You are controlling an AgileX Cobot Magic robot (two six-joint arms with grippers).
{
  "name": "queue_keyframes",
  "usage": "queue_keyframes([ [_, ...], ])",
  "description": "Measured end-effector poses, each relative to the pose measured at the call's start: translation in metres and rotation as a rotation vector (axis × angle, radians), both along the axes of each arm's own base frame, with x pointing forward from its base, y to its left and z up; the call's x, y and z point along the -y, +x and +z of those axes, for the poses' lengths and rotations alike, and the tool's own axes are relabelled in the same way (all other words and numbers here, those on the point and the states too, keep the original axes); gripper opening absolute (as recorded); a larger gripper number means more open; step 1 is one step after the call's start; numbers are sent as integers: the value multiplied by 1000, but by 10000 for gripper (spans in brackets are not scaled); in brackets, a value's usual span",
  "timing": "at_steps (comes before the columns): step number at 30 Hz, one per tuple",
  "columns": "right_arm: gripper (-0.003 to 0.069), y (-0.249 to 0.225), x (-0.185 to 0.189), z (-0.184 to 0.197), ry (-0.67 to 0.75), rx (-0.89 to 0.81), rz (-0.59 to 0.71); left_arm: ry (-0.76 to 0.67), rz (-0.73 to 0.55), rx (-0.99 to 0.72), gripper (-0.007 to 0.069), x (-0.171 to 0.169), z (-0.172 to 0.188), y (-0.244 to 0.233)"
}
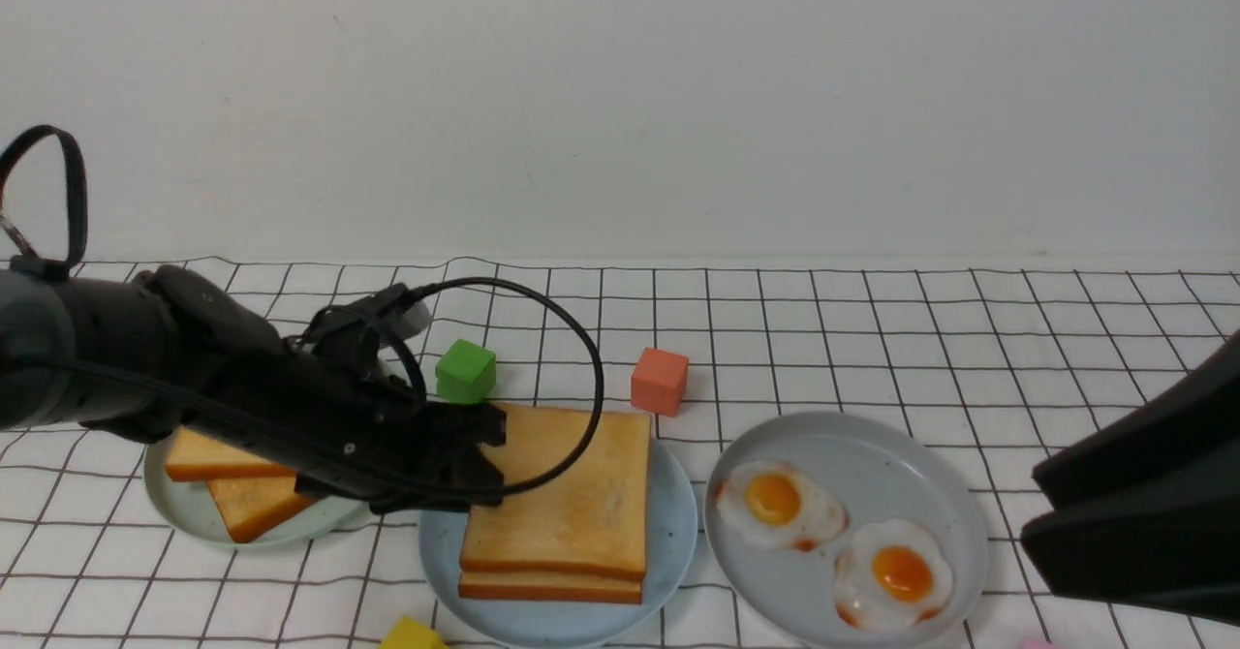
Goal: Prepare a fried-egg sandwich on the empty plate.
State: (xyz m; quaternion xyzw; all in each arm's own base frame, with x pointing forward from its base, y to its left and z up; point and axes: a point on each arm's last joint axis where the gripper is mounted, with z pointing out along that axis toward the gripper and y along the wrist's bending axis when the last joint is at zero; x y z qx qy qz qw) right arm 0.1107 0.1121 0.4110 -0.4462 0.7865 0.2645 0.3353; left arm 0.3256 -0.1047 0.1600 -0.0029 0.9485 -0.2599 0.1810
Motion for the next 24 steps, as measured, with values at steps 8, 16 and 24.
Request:
queue_keyframes([
  [8,249,0,0,0,-3,-5,2,0,11,-6,149,0,-4,1],
  [16,247,0,1,-1,-20,2,-2,3,-23,20,412,0,9,-2],
  [24,137,1,10,-14,0,63,-122,45,-111,165,545,-4,93,-14],
])
